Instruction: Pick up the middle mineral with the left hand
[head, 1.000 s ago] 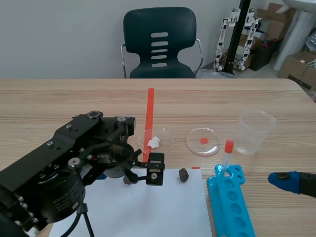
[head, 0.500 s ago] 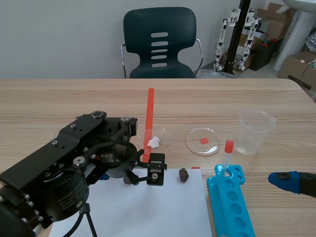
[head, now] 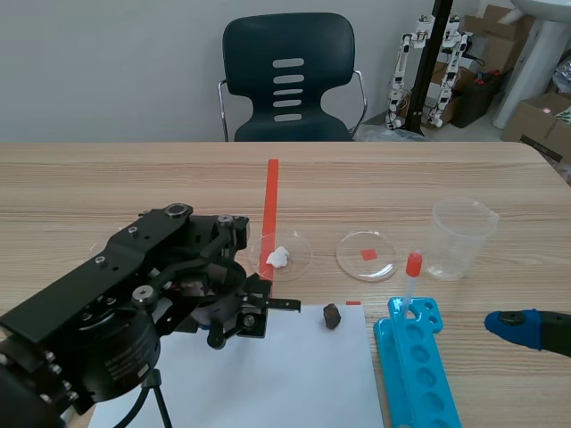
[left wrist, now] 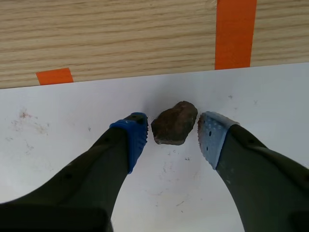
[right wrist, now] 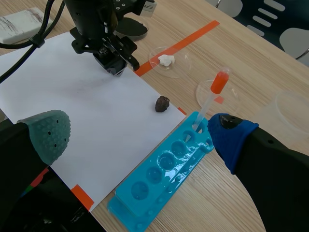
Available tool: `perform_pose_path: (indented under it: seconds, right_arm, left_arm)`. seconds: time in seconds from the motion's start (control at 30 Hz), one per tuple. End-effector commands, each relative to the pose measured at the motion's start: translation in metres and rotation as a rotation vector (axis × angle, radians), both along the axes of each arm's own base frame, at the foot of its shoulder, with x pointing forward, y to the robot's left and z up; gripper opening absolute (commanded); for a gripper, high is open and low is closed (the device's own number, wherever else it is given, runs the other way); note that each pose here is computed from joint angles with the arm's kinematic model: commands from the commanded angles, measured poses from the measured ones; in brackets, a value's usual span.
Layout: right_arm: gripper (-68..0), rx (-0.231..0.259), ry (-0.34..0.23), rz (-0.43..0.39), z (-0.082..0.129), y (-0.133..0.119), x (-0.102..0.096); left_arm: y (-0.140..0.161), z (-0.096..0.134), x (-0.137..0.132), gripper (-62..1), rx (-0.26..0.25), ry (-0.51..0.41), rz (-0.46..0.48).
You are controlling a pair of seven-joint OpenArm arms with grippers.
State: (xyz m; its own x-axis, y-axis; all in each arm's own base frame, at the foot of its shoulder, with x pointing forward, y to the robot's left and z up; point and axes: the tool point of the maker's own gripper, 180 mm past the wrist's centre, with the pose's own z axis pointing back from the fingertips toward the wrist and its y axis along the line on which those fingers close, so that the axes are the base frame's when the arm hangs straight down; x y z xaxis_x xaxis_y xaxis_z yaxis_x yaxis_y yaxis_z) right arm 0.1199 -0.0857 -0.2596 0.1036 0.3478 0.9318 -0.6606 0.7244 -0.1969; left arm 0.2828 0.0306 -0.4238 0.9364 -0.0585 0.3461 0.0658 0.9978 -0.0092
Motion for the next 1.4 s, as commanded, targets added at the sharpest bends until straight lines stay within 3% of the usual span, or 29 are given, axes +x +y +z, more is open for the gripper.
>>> perform_pose_path:
  seconds: [0.0,0.13,0.5,0.73,0.97,1.13,1.23,1.37]
  right_arm:
    - [-8.4,0.01,-0.021,-0.003,0.006,-0.001,0.003]
    - [-8.4,0.01,-0.021,-0.003,0.006,-0.001,0.003]
    - [-8.4,0.01,-0.021,-0.003,0.006,-0.001,0.003]
    - [-8.4,0.01,-0.021,-0.003,0.006,-0.001,0.003]
    - [-8.4,0.01,-0.021,-0.003,0.006,-0.001,0.003]
    - [-8.4,0.01,-0.021,-0.003,0.006,-0.001,0.003]
    - [-8.4,0.01,-0.021,-0.003,0.006,-0.001,0.003]
    - [-8.4,0.01,-0.021,-0.003,0.006,-0.001,0.003]
  left_arm:
    - [-0.004,0.006,0.006,-40.3,-0.011,-0.018,0.002]
    - [-0.005,0.006,0.006,-48.9,-0.014,-0.016,0.002]
    - [0.006,0.008,0.003,-49.4,-0.008,-0.045,0.01]
    - [0.024,0.049,0.013,-49.3,-0.064,-0.325,0.054]
    - [0.065,0.103,0.009,-49.3,-0.044,-0.581,0.06]
    - [0.098,0.135,-0.001,-49.3,-0.019,-0.709,0.071]
    - [0.11,0.156,-0.011,-49.3,0.002,-0.787,0.007]
    - [0.106,0.174,-0.026,-49.3,-0.02,-0.85,-0.128]
